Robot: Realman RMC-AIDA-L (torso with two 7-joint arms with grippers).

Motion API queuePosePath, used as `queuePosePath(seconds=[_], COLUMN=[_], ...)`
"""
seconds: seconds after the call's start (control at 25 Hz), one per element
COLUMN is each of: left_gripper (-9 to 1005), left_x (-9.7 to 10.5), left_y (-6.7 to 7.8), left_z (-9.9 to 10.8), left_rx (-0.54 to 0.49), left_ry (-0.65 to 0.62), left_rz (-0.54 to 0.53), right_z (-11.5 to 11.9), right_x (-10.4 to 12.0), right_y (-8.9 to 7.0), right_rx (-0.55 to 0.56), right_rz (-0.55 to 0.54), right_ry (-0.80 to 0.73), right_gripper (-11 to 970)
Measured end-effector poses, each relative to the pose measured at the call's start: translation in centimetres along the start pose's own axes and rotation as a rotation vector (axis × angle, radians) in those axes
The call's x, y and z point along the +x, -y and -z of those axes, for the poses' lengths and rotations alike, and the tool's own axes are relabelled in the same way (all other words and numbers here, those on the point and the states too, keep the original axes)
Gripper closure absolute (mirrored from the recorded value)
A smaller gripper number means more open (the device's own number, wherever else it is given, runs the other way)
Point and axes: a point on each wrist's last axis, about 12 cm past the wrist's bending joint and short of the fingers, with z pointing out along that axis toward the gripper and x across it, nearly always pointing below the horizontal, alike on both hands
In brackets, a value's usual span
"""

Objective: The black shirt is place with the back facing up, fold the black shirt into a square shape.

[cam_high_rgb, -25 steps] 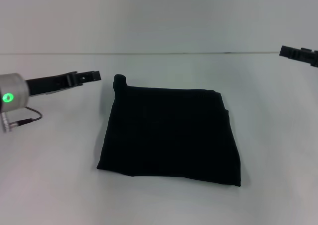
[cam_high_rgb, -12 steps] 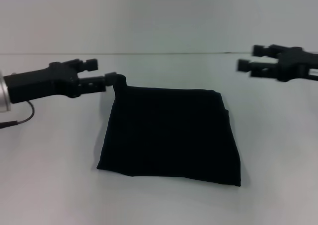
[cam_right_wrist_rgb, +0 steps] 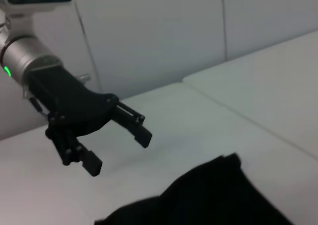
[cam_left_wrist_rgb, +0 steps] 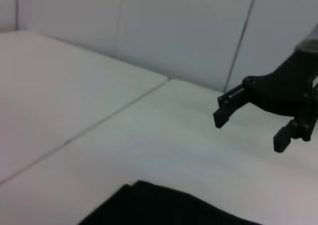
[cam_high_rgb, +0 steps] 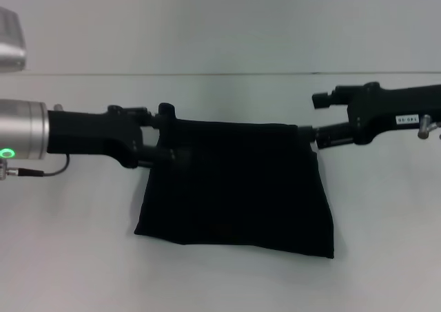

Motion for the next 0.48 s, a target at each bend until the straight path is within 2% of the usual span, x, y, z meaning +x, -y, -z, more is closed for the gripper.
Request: queuePosePath(seconds=[0.48], left_gripper=[92], left_x=[0.5], left_y=[0.6], left_z=[-1.5], left_rx=[0.024], left_ry=[-0.075], left_rz=[-0.043], right_z=[-0.9], right_x=[1.0], right_y=[0.0], right_rx=[0.009], right_rz=[-0.003], right_ry=[-0.109], right_gripper=[29])
